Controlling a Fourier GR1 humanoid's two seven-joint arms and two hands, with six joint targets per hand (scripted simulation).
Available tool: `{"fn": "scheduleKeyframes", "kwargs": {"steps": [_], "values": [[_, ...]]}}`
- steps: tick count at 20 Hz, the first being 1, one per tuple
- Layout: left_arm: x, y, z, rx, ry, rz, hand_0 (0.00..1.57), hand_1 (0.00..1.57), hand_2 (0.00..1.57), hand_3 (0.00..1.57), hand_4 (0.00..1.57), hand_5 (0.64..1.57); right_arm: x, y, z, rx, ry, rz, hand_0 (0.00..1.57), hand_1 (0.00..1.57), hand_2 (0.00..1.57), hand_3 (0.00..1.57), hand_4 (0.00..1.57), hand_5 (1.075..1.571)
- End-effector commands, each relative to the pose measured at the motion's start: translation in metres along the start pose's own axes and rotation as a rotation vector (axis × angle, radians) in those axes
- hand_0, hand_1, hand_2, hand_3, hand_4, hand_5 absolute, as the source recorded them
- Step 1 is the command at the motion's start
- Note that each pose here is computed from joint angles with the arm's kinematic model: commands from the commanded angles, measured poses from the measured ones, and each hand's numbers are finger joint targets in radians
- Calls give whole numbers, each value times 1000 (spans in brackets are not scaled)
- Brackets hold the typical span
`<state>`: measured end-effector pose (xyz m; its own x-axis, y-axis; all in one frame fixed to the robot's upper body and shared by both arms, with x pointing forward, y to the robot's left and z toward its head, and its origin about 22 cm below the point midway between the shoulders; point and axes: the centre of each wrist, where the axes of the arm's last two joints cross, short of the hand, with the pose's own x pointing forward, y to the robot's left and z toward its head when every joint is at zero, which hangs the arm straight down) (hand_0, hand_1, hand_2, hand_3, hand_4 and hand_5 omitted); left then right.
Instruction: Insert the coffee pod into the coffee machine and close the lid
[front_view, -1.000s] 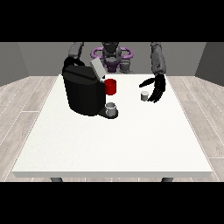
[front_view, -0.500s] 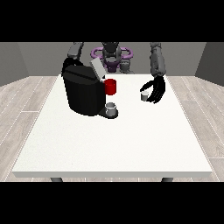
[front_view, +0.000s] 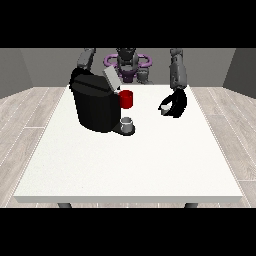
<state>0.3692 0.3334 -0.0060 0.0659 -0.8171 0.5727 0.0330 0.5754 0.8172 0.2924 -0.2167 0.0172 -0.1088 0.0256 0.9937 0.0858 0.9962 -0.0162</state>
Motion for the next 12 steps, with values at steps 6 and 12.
{"fn": "scheduleKeyframes", "kwargs": {"steps": [6,12], "values": [[2,8,-8,5,-74,-76,1266,1266,1399,1363,507,1571,12,13,-7,-9,-2,-10,0,0,0,0,430,1571],[47,45,-34,-61,-184,0,1400,1400,1423,1364,595,1571,-21,12,7,-21,82,-25,0,0,0,0,505,1571]]}}
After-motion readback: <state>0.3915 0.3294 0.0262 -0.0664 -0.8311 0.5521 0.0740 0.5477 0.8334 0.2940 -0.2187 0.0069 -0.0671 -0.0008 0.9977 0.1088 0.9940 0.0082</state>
